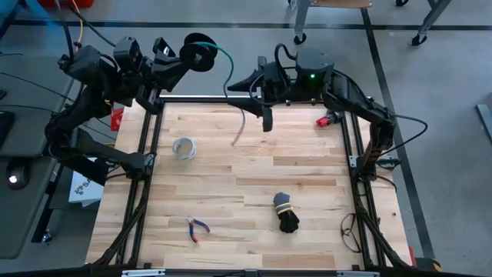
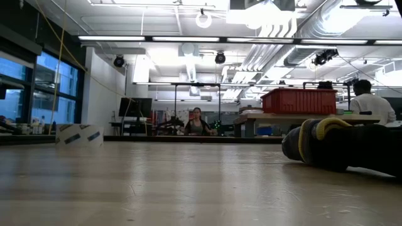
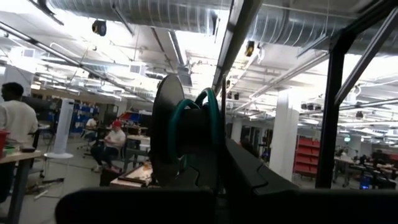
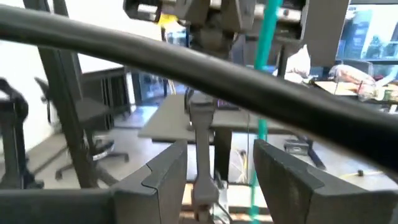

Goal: Coil cords
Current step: Coil the green wire on the spool

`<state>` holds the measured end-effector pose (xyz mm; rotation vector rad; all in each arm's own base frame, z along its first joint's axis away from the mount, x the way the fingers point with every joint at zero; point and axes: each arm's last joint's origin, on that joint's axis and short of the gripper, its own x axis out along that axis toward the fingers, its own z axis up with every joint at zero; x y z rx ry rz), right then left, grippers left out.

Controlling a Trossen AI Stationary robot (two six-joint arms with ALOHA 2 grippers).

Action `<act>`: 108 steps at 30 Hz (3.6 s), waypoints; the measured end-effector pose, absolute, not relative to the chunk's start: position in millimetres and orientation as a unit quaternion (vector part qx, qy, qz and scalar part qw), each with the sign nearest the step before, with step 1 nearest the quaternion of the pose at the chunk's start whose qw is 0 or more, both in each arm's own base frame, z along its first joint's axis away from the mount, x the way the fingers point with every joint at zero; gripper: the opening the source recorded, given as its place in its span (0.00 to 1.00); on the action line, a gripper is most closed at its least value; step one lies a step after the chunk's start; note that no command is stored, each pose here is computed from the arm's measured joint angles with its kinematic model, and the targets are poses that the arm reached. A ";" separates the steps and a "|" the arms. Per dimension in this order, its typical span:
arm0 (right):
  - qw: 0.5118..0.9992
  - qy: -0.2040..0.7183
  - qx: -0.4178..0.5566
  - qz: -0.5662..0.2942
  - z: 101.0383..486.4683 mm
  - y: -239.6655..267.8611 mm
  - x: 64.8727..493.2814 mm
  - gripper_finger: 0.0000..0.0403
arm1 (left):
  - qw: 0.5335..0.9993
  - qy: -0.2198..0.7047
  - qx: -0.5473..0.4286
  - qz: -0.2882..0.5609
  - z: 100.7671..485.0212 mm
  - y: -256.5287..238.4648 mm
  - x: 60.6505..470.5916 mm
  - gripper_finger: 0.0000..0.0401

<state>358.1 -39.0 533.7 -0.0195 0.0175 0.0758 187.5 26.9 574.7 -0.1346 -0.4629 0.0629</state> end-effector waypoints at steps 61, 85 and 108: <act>0.997 -0.069 -0.014 0.030 551.6 -36.0 352.6 0.19 | 0.960 -0.265 -0.089 0.010 576.9 29.0 203.5 0.00; 0.990 -0.092 -0.080 0.072 530.9 -2.1 393.0 0.00 | 0.898 -0.303 -0.309 -0.073 579.1 31.4 220.0 0.00; 0.990 -0.078 -0.103 0.054 535.5 -10.8 382.5 0.06 | 0.842 -0.254 -0.460 -0.119 574.3 21.3 223.4 0.00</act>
